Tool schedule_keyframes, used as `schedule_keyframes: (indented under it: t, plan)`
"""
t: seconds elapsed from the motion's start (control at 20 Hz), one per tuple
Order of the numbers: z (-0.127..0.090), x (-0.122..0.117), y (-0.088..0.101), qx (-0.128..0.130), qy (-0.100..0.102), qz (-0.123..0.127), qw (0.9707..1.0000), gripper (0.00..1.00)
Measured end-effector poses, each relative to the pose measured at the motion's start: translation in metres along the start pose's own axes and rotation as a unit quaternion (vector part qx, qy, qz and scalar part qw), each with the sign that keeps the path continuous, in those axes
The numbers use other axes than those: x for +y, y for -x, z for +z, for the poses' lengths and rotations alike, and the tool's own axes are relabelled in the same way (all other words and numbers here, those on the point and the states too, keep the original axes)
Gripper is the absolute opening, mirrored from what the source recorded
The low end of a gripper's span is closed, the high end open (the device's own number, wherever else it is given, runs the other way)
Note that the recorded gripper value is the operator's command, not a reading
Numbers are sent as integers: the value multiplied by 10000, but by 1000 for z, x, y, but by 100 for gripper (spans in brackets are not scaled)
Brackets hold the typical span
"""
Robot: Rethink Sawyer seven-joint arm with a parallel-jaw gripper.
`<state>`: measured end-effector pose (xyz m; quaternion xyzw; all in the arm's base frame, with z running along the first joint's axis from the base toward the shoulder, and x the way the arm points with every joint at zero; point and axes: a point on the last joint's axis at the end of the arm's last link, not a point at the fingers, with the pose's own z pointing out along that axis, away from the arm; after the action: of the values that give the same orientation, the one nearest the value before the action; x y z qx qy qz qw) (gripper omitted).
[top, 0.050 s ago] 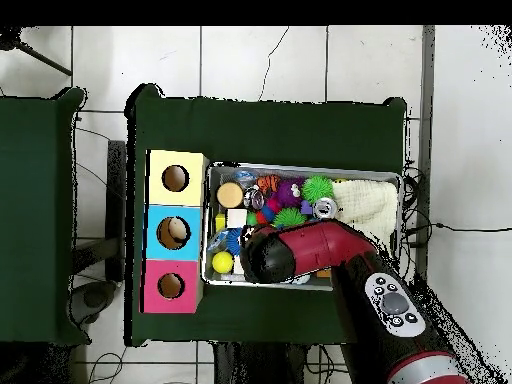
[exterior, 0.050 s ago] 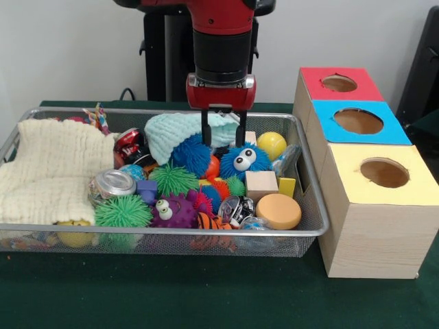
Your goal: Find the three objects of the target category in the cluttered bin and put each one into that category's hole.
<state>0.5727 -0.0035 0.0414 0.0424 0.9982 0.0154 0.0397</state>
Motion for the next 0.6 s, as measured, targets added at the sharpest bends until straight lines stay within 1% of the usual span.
schedule_keyframes:
  t: [0.15,0.2,0.4,0.6]
  plan:
    - [-2,3,6,-5,46,52,10000,100]
    - [-3,4,11,-14,65,81,9999,100]
    - [-5,2,26,-82,59,165,9998,100]
    - [-3,-1,36,-156,57,206,9996,100]
